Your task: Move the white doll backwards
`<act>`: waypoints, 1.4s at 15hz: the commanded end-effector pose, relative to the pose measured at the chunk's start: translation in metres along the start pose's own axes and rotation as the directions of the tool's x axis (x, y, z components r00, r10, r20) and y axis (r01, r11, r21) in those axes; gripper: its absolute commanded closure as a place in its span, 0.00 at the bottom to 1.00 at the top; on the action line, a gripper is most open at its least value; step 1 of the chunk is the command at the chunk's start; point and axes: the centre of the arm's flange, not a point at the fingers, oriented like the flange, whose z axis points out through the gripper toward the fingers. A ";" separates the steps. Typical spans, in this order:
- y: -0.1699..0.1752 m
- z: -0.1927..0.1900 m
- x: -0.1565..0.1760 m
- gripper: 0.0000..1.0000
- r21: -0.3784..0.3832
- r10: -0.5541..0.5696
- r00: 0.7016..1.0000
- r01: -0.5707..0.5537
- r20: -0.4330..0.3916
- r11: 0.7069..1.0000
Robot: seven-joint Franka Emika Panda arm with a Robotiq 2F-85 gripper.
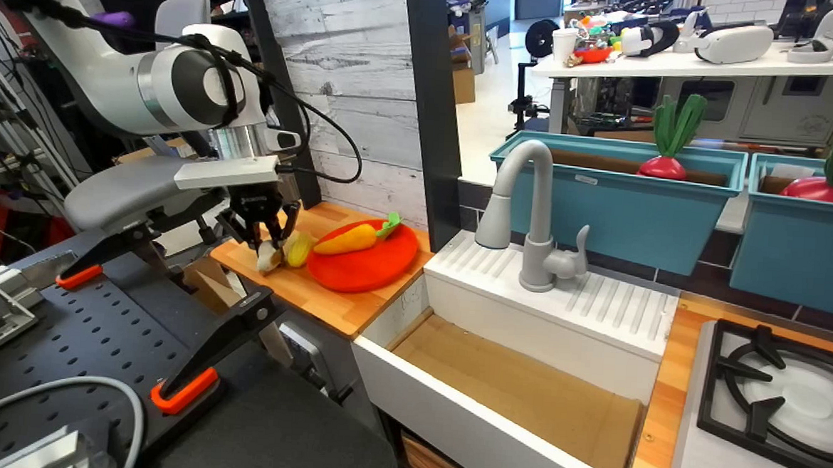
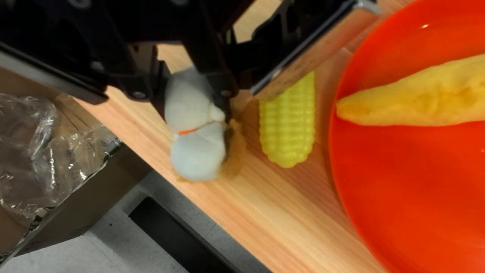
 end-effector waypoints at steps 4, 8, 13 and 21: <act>-0.014 -0.024 0.001 0.97 -0.165 -0.045 0.998 0.053 0.053 0.985; -0.019 -0.057 0.011 0.97 -0.216 -0.016 1.000 0.015 -0.004 0.976; -0.012 -0.093 0.024 0.97 -0.225 0.047 0.990 -0.076 -0.131 0.971; 0.001 -0.069 0.042 0.97 -0.194 0.124 0.962 -0.173 -0.244 0.966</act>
